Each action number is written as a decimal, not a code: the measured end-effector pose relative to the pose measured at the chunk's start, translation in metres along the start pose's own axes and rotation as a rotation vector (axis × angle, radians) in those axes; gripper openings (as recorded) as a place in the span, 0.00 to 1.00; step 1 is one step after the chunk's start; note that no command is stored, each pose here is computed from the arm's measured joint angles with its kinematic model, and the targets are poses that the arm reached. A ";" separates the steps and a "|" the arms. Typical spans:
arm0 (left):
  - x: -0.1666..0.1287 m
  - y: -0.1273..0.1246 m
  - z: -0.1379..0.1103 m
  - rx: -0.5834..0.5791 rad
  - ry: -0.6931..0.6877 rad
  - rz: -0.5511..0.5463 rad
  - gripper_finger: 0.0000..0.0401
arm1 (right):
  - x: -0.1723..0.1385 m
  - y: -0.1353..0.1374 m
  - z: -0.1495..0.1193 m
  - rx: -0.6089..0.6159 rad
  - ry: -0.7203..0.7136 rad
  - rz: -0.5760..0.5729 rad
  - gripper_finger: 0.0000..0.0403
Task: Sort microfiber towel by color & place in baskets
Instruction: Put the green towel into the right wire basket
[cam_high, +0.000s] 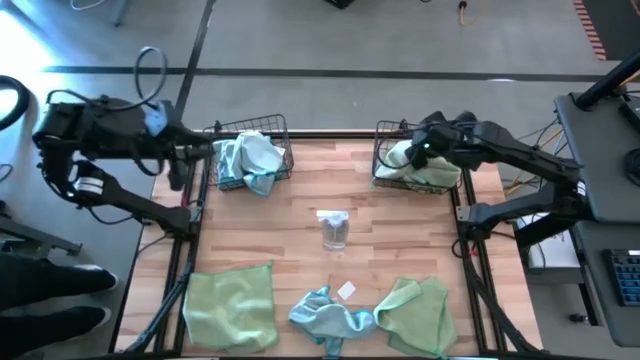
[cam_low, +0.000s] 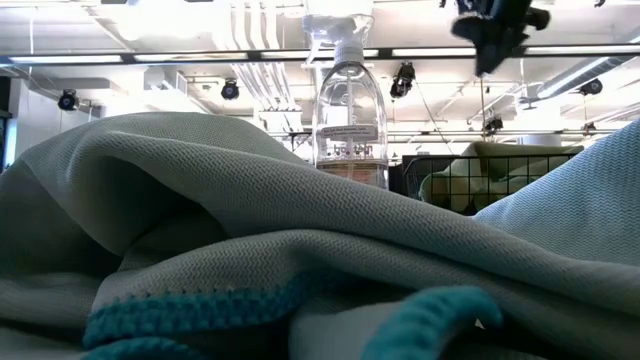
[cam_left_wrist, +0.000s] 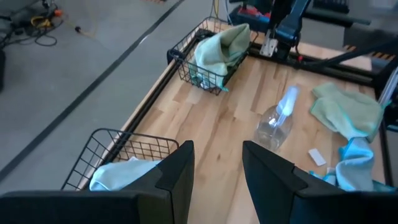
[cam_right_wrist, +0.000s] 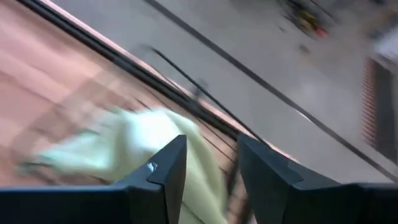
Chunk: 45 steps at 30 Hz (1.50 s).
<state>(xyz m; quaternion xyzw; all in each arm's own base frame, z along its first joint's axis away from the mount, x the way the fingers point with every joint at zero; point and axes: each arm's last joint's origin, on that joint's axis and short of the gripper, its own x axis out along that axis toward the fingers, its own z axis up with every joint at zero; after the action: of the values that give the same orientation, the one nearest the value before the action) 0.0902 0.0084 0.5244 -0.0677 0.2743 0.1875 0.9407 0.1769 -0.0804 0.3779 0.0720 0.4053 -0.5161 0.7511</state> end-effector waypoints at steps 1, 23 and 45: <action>-0.005 0.002 -0.002 -0.007 -0.012 -0.003 0.30 | -0.003 0.000 0.002 0.004 -0.035 0.053 0.34; 0.045 0.003 -0.082 -0.053 -0.057 -0.087 0.30 | -0.003 0.006 -0.019 0.042 -0.075 0.470 0.35; 0.104 0.000 -0.174 -0.521 -0.055 -0.342 0.30 | 0.015 0.025 -0.053 -0.026 0.061 0.745 0.33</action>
<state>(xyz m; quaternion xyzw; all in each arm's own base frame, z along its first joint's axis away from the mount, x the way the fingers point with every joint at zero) 0.0860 0.0007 0.3219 -0.3468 0.1762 0.0923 0.9166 0.1711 -0.0519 0.3251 0.2202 0.3799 -0.1995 0.8760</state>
